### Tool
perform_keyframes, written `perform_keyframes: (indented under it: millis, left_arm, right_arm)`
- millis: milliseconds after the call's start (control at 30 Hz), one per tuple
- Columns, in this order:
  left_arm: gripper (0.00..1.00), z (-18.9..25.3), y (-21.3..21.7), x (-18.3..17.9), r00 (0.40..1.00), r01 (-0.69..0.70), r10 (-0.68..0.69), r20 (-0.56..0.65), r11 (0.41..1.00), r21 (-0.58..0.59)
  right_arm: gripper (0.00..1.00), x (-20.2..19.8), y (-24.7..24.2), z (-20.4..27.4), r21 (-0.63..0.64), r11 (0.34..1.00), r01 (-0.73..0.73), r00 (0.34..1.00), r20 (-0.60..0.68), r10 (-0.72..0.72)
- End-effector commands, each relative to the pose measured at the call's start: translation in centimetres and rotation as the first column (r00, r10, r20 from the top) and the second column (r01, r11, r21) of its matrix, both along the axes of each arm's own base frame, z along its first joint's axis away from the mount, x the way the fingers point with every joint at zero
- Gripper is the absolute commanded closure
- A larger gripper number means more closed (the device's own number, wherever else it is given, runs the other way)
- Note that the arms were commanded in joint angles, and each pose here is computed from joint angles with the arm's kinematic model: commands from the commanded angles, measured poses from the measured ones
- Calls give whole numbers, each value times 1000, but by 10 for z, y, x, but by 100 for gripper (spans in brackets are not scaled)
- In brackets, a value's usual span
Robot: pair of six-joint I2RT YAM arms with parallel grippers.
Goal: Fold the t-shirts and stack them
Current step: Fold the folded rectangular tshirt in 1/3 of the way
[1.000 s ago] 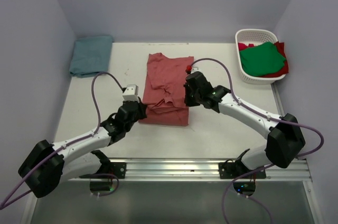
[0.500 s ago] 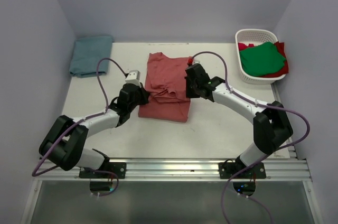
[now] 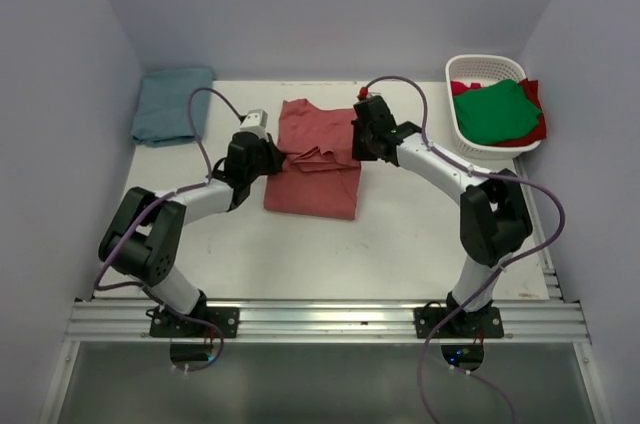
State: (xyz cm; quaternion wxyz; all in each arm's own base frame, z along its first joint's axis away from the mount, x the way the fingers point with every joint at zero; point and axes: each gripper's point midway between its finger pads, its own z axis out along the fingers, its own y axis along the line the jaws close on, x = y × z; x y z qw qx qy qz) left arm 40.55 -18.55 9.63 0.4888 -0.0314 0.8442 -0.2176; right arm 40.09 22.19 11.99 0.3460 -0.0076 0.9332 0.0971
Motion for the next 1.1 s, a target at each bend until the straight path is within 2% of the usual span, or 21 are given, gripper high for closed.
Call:
perform_keyframes:
  millis: [0,33,67,100,133,167,200,300,400,467,533,567,600,633,667,700,767,800,867,900,1067]
  left_arm:
    - [100,21,-5,29,997,28,-27,79,1000,-6]
    - [96,27,-6,35,995,41,-39,89,999,-17]
    - [80,26,-7,39,995,45,-43,87,999,-20]
    - [60,23,-6,42,996,45,-43,81,999,-22]
    - [23,29,-4,47,995,34,-31,92,999,-32]
    - [6,31,-1,49,995,24,-20,99,999,-33]
    - [0,48,1,51,990,18,-10,144,999,-48]
    - [0,76,9,47,977,0,13,211,998,-61]
    - [0,88,16,32,974,-4,18,224,998,-65]
    - [0,75,15,17,981,19,-6,196,997,-69]
    - [0,62,16,1,986,34,-21,163,997,-75]
    - [0,58,14,-2,987,46,-33,157,996,-79]
    - [5,50,13,-5,989,57,-45,143,995,-82]
    - [11,41,8,-11,990,88,-77,117,992,-92]
    - [19,35,3,-14,989,115,-105,103,988,-105]
    - [41,27,-5,-14,986,149,-138,93,981,-123]
    - [65,18,-23,-21,971,240,-234,59,953,-182]
    - [85,10,-31,-21,963,268,-264,51,941,-205]
    - [95,7,-46,-29,942,332,-332,44,906,-263]
    - [100,5,-53,-32,934,353,-353,52,894,-275]
    - [100,13,-74,-50,905,421,-416,92,839,-346]
  right_arm:
    - [100,25,4,6,1,1000,1,999,32,-1]
    - [79,29,3,4,-4,1000,10,1000,30,-10]
    - [60,34,4,8,-6,1000,20,999,37,-19]
    - [46,39,1,0,-35,999,39,999,30,-38]
    - [21,41,0,1,-45,998,51,998,31,-49]
    - [11,45,-1,6,-50,997,59,998,39,-57]
    - [9,47,-2,7,-54,996,66,997,44,-64]
    - [5,44,-5,17,-51,996,70,995,68,-66]
    - [5,33,-10,30,-19,997,69,992,110,-67]
    - [6,20,-12,36,20,999,50,990,129,-52]
    - [14,12,-12,32,36,999,36,991,129,-40]
    - [22,8,-5,32,64,998,2,993,119,-9]
    - [58,7,-2,29,78,997,-12,994,113,4]
    - [86,7,2,25,85,996,-23,994,104,14]
    - [100,9,7,25,97,995,-32,995,94,23]
    - [100,7,18,15,125,990,-71,996,54,65]
    - [100,14,38,16,187,975,-119,992,50,112]
    - [100,12,51,0,224,962,-156,987,-3,160]
    - [100,22,69,6,270,945,-184,982,1,191]
    - [100,22,78,-9,292,935,-199,975,-42,220]
    - [100,34,98,-19,344,913,-217,964,-72,257]
